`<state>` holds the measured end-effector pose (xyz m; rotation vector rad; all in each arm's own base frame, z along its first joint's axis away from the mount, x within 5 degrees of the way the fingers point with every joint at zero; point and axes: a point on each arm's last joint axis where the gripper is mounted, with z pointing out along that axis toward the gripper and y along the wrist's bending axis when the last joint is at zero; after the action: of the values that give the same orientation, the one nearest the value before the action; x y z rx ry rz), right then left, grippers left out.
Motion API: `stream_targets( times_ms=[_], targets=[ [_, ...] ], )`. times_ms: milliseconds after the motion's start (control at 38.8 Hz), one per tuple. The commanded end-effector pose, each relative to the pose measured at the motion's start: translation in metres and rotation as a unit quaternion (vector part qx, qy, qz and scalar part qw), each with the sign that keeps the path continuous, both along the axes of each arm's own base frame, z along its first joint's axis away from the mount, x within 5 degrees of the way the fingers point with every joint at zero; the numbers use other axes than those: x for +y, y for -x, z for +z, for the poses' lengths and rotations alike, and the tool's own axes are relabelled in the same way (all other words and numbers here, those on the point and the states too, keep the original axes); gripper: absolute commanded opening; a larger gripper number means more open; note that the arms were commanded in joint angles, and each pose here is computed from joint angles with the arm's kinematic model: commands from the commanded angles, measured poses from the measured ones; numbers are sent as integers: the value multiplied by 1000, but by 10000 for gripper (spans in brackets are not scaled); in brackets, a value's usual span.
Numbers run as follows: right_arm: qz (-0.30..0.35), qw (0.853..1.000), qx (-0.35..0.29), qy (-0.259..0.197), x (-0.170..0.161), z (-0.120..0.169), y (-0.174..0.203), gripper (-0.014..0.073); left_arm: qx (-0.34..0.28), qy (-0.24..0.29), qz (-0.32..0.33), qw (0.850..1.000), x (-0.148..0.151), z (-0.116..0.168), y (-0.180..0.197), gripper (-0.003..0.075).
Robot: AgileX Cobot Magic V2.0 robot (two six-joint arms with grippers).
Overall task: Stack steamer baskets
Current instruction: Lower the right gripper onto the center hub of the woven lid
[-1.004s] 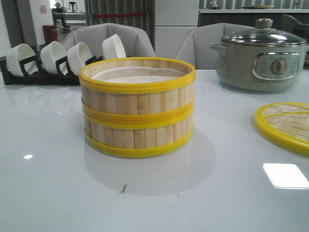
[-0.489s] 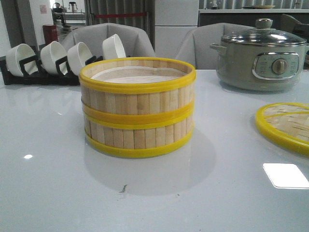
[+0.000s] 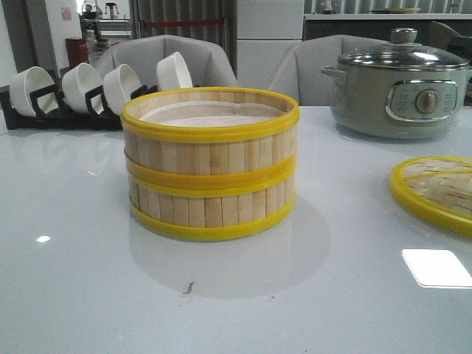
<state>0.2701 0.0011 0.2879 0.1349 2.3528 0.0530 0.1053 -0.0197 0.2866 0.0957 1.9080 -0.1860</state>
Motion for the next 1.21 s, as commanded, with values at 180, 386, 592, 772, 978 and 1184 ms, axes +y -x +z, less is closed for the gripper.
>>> stream_targets(
  times_ms=[180,386,592,772,978,1184],
  targets=[
    [-28,999,-8,16,-24,8,-57,288,-57,18,3,998,0,17,-3,95],
    [-37,998,38,14,-32,-8,-87,288,-57,18,3,998,0,17,-3,95],
    [-37,997,63,13,-34,-26,-108,288,-57,18,3,998,0,17,-3,95],
    [-37,996,75,12,-35,-36,-117,288,-57,18,3,998,0,17,-3,95],
    [-39,996,78,13,-37,-41,-119,288,-57,18,3,998,0,17,-3,95],
    [-45,995,85,12,-42,-45,-120,291,-57,18,3,998,0,17,-3,95]
  ],
)
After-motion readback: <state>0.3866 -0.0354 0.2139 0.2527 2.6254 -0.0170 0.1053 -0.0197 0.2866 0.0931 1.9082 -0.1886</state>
